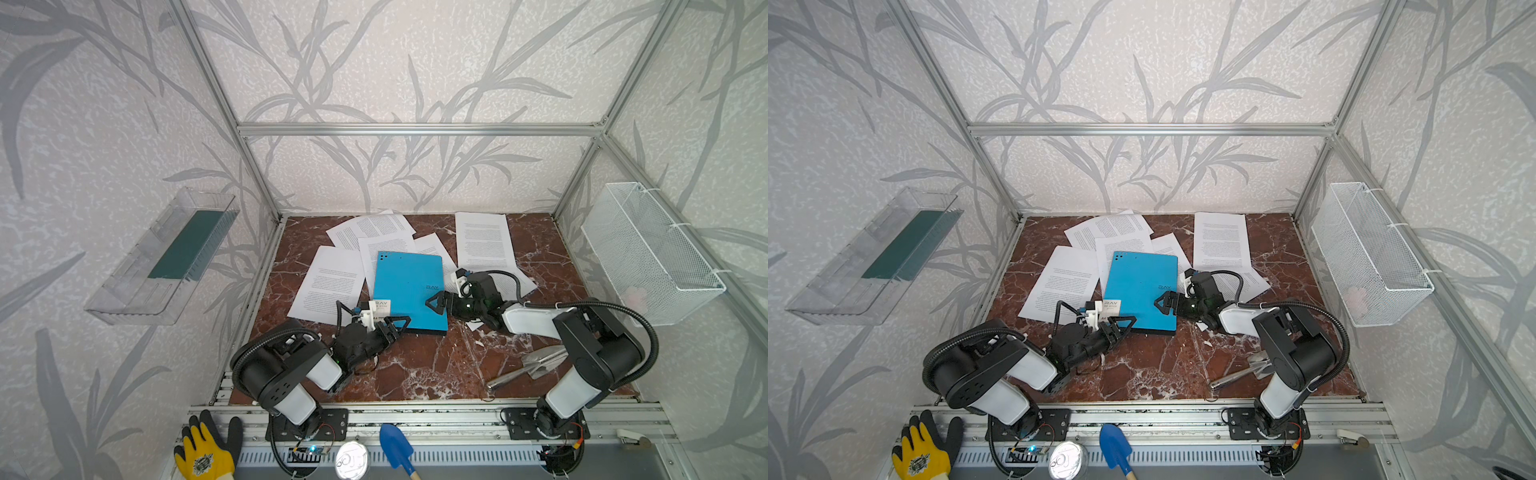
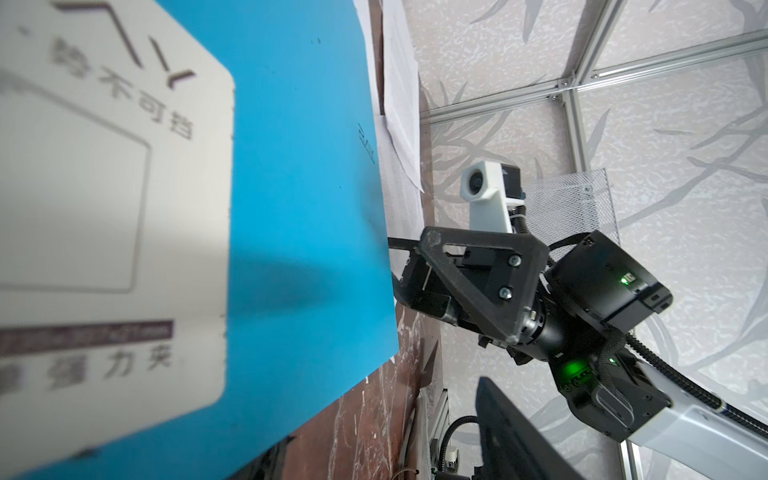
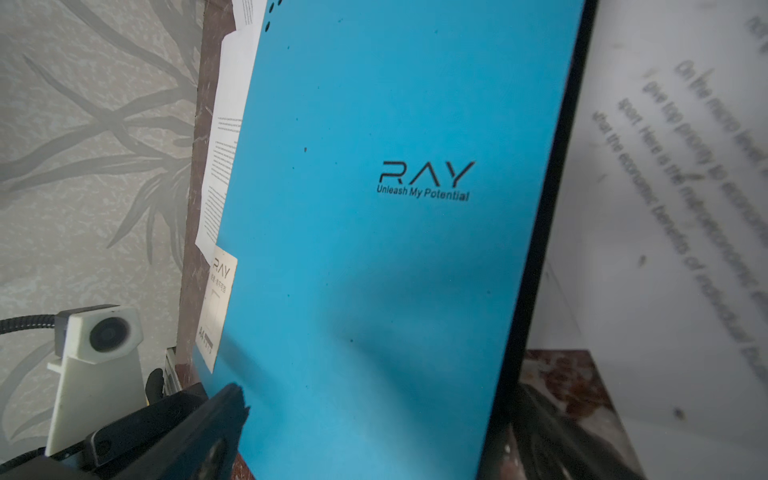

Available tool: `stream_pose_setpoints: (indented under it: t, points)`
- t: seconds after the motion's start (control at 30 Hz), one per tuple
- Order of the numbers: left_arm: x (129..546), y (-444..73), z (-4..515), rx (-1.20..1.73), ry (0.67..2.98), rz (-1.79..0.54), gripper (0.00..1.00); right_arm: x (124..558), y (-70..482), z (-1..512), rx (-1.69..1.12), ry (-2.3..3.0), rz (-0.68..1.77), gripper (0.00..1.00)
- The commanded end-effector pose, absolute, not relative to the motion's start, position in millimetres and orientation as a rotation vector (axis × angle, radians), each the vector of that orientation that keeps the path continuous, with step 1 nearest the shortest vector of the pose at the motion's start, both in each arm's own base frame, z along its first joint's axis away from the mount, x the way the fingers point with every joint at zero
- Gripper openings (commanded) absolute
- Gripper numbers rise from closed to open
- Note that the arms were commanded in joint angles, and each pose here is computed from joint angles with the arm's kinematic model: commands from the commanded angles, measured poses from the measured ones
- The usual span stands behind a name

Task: Put the files into the folder

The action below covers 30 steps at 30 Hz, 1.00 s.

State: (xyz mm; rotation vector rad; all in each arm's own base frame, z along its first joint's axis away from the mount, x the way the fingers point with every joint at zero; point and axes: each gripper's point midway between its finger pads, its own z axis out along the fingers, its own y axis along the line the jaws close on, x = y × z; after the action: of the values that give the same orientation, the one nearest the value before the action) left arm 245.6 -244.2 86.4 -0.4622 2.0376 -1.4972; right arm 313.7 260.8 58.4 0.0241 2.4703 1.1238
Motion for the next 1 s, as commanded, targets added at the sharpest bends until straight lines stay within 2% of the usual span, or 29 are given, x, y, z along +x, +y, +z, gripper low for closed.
stream_pose_setpoints:
  t: [0.0, 0.3, 0.7, 0.97]
  points:
    - [257.4, -251.4, 126.8, -0.378, 1.877, -1.551, 0.65, 309.2, 259.2, 74.5, -0.007, 2.442, 1.131, 0.99]
    - [262.4, -262.8, 122.3, -0.376, 1.907, -1.581, 0.61, 307.4, 247.8, 98.8, -0.067, 2.417, 1.034, 0.99]
    - [259.3, -261.7, 126.9, -0.363, 1.896, -1.591, 0.61, 315.6, 260.7, 120.6, -0.099, 2.329, 1.136, 0.99]
    - [256.6, -261.2, 127.9, -0.358, 1.897, -1.598, 0.61, 326.9, 268.1, 108.5, -0.047, 2.363, 1.194, 0.99]
